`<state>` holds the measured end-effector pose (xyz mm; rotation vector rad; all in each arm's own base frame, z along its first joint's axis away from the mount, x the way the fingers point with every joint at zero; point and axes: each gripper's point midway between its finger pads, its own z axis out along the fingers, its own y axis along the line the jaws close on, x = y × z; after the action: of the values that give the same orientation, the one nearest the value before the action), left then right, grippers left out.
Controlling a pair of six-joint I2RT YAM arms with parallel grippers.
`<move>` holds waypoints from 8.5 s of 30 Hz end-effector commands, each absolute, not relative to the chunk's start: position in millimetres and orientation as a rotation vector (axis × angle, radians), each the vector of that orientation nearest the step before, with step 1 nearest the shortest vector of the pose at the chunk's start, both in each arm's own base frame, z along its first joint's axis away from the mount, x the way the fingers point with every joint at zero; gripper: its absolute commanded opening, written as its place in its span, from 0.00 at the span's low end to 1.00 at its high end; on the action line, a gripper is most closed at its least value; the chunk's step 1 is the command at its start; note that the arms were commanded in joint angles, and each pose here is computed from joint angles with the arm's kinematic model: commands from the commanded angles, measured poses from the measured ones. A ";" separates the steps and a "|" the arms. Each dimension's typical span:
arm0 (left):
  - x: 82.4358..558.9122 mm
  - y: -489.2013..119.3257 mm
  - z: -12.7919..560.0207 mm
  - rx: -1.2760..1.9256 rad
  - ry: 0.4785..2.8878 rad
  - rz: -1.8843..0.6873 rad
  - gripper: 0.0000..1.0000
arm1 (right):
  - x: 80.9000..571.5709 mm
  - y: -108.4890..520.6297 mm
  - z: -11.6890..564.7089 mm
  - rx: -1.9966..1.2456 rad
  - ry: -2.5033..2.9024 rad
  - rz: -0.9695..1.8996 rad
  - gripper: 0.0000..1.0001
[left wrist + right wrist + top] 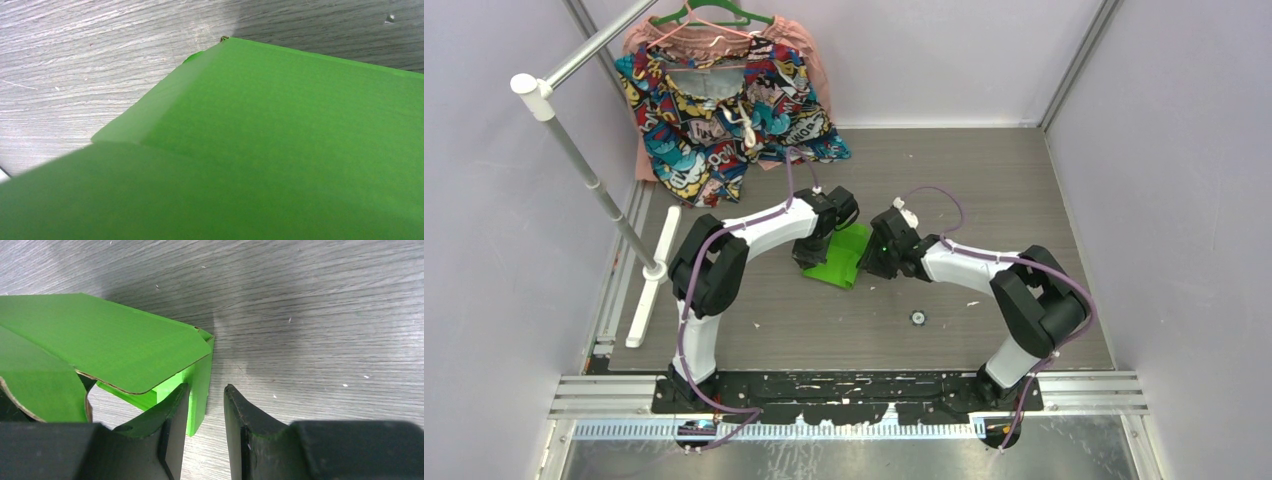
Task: Fold the paper box
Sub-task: Fold the paper box at the center of the board.
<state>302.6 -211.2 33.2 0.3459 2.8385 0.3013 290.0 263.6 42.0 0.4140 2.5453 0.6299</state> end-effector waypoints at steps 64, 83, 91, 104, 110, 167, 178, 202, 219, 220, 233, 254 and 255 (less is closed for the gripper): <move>295.3 -217.9 13.9 0.332 2.909 0.254 0.00 | 278.4 279.5 18.3 0.146 2.617 0.247 0.32; 296.7 -218.5 16.0 0.329 2.906 0.255 0.00 | 269.0 274.7 3.8 0.092 2.646 0.159 0.34; 295.9 -218.4 14.6 0.328 2.907 0.254 0.00 | 263.6 274.6 -4.6 0.080 2.662 0.149 0.33; 295.1 -219.1 15.9 0.318 2.906 0.240 0.00 | 257.3 270.5 -15.7 0.055 2.681 0.095 0.34; 294.4 -220.4 16.6 0.314 2.910 0.229 0.00 | 257.2 269.2 -18.7 0.033 2.681 0.055 0.18; 288.3 -216.4 34.3 0.253 2.893 0.204 0.02 | 261.2 273.2 2.3 -0.089 2.608 -0.056 0.18; 287.3 -216.1 34.3 0.251 2.894 0.201 0.01 | 270.5 272.6 17.4 -0.072 2.561 -0.074 0.51; 285.6 -218.4 33.6 0.258 2.895 0.188 0.00 | 303.1 271.6 28.9 0.028 2.448 -0.122 0.55; 283.5 -219.5 30.7 0.267 2.902 0.178 0.00 | 325.7 281.6 25.9 0.120 2.350 -0.010 0.59; 283.5 -219.6 30.9 0.268 2.902 0.177 0.00 | 326.7 281.2 25.1 0.130 2.344 -0.005 0.58; 283.2 -217.3 28.9 0.283 2.908 0.201 0.00 | 338.0 289.9 25.0 0.213 2.218 0.147 0.54; 284.6 -216.9 31.8 0.281 2.905 0.210 0.00 | 334.4 301.2 51.4 0.188 2.136 0.374 0.68; 284.3 -217.1 31.3 0.281 2.906 0.209 0.00 | 334.0 301.1 55.3 0.194 2.124 0.390 0.68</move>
<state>291.1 -215.7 34.3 0.2604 2.8807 0.2122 331.4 289.3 27.9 0.1879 2.1944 0.2512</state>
